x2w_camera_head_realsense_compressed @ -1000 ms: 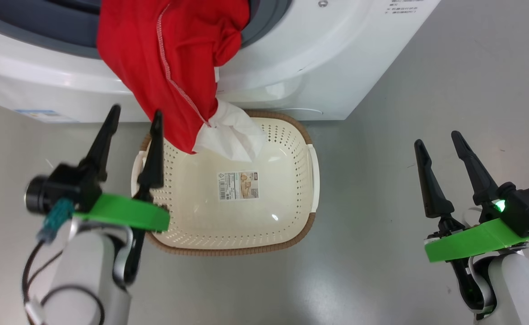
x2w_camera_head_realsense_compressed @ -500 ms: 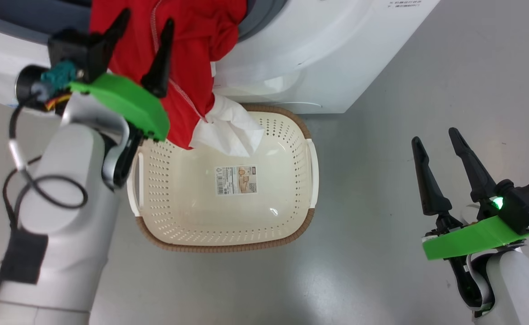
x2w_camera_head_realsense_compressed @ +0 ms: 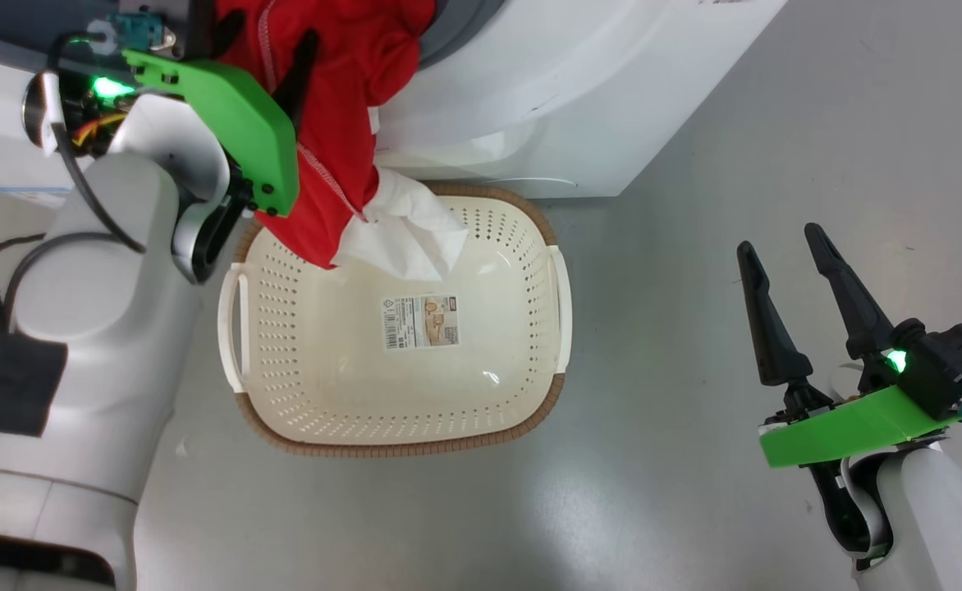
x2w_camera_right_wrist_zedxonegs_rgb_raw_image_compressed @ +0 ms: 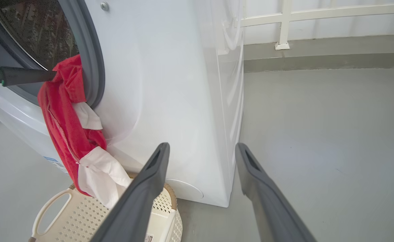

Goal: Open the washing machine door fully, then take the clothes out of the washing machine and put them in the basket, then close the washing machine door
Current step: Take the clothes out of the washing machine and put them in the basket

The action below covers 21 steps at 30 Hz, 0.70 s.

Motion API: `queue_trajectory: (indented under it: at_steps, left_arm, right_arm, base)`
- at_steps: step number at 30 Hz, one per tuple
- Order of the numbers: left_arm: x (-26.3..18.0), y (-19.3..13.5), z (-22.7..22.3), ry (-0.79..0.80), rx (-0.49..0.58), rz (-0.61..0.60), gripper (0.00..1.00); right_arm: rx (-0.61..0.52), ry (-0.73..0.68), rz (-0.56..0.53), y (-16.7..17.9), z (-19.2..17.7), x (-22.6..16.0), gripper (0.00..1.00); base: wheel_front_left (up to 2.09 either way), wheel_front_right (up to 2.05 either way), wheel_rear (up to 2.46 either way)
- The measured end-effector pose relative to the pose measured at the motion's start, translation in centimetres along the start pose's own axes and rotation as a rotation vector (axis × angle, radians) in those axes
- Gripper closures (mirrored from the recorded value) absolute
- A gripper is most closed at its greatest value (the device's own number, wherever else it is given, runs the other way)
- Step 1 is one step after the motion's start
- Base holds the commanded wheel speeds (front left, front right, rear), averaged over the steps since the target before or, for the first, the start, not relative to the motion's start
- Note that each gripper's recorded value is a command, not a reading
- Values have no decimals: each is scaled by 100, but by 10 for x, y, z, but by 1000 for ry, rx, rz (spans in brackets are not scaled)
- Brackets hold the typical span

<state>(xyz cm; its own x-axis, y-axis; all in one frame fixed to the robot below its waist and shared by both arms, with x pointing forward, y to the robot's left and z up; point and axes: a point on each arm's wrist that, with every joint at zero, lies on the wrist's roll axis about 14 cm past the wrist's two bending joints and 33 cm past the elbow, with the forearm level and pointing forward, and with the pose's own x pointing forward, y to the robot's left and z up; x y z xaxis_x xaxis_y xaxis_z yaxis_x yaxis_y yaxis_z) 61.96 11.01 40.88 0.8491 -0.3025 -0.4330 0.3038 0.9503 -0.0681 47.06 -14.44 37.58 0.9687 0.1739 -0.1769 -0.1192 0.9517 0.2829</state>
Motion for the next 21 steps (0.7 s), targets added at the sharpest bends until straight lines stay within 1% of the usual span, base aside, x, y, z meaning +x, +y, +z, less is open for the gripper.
queue_trajectory:
  at_steps: [8, 9, 10, 11, 12, 13, 17, 21]
  left_arm:
    - [7, 0, -4, 19, -1, -1, 0]
    - [7, 0, -5, 20, -7, -1, 5]
    - [8, 0, -6, 20, -10, -1, 22]
    - [8, 1, -7, 23, -9, 0, 54]
    - [8, 1, -6, 16, -11, 0, 69]
    - [8, 0, -6, 9, -13, 0, 99]
    - [7, 2, -4, -19, -32, 3, 100]
    - [4, 3, 6, -87, -61, 8, 100]
  right_arm:
    - [-2, 2, -6, -2, 0, -1, 0]
    - [-2, 3, -6, -2, -1, -1, 0]
    - [-2, 3, -6, -2, -1, -1, 0]
    - [-2, 3, -6, -2, -1, -1, 0]
    - [-3, 0, -6, -2, 0, -1, 0]
    - [-3, -2, -5, -2, 1, 0, 0]
    - [-3, -8, -3, -2, 3, 1, 0]
    - [-3, -15, 2, 0, 5, 3, 0]
  base:
    - [0, 0, 0]
    - [0, 0, 0]
    - [0, 0, 0]
    - [0, 0, 0]
    - [0, 0, 0]
    - [0, 0, 0]
    - [0, 0, 0]
    - [0, 0, 0]
